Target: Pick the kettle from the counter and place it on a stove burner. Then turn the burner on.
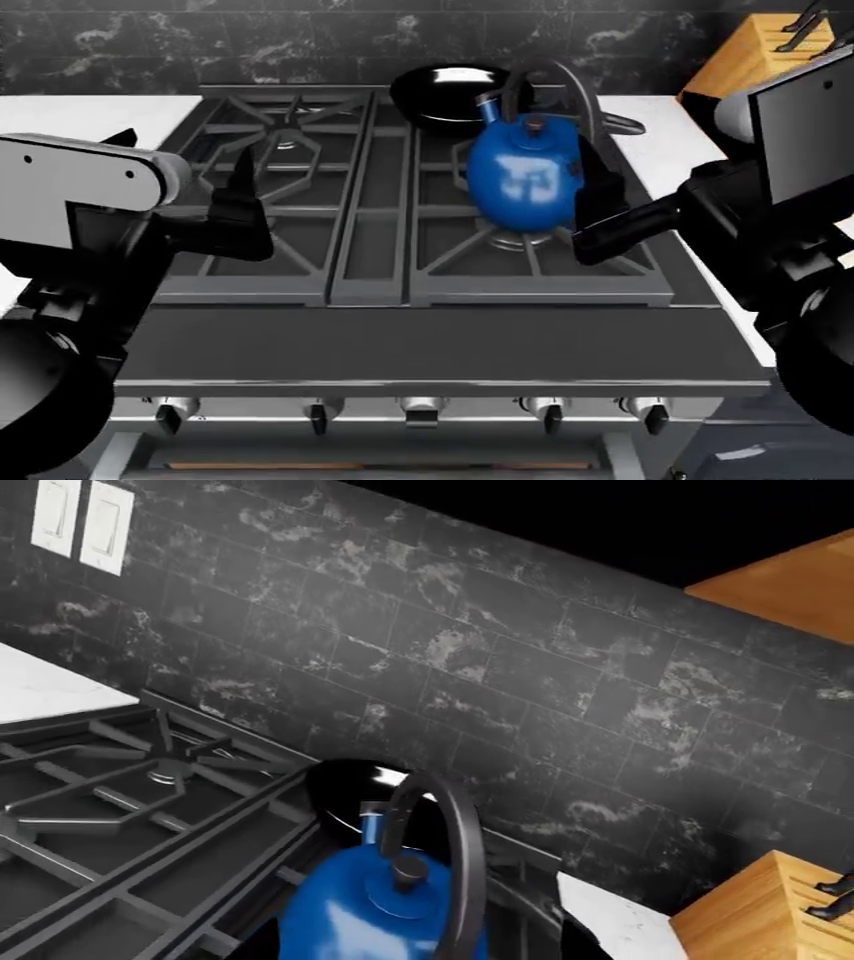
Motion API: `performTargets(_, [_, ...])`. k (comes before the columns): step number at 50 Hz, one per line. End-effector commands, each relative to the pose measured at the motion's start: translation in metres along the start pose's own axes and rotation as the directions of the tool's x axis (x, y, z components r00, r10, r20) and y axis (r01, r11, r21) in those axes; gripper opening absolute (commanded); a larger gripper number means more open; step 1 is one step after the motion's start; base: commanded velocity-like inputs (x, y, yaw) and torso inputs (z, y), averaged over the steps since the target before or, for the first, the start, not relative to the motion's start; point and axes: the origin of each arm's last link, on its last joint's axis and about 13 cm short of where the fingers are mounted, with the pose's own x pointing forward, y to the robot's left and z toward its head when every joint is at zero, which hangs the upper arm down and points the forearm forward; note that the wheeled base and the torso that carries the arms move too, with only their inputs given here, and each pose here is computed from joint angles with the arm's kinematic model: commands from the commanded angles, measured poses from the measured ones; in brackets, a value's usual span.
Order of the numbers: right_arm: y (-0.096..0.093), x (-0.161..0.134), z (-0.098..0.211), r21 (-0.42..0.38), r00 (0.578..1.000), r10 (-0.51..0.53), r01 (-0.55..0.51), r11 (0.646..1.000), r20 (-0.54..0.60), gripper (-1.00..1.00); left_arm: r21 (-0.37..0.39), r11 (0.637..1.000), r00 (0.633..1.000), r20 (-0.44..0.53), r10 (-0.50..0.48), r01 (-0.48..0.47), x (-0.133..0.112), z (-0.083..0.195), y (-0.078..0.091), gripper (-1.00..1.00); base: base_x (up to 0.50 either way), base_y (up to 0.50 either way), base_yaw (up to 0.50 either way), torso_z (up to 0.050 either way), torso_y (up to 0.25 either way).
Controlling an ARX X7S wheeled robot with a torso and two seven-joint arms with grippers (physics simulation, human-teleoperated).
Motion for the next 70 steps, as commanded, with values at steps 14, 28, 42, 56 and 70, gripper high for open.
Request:
performTargets(14, [0.011,-0.036,-0.006,0.025,0.998,-0.049,0.049,0.999,0.031,1.00,-0.026,0.999,0.999,0.022,0.026,-0.025,-0.015,-0.004,0.002,1.00,-0.12,0.00,0.00,0.000,0.000])
performTargets(28, [0.014,-0.046,-0.009,0.040,0.997,-0.065,0.063,0.997,0.043,1.00,-0.039,0.998,0.999,0.032,0.040,-0.038,-0.019,-0.005,0.005,1.00,-0.12,0.00,0.00,0.000,0.000])
performTargets(42, [0.014,-0.048,-0.014,0.052,0.996,-0.072,0.070,0.996,0.042,1.00,-0.048,0.998,0.999,0.024,0.045,-0.044,-0.017,-0.008,0.006,1.00,-0.12,0.00,0.00,0.000,0.000])
performTargets(56, [0.016,-0.046,-0.018,0.065,0.996,-0.072,0.069,0.996,0.048,1.00,-0.056,0.997,0.998,0.020,0.055,-0.054,-0.016,-0.011,0.006,1.00,-0.11,0.00,0.00,0.000,0.000])
performTargets(70, [0.015,-0.048,-0.020,0.077,0.995,-0.083,0.079,0.994,0.052,1.00,-0.060,0.997,0.998,0.022,0.054,-0.053,-0.014,-0.011,0.006,1.00,-0.04,0.00,0.00,0.000,0.000])
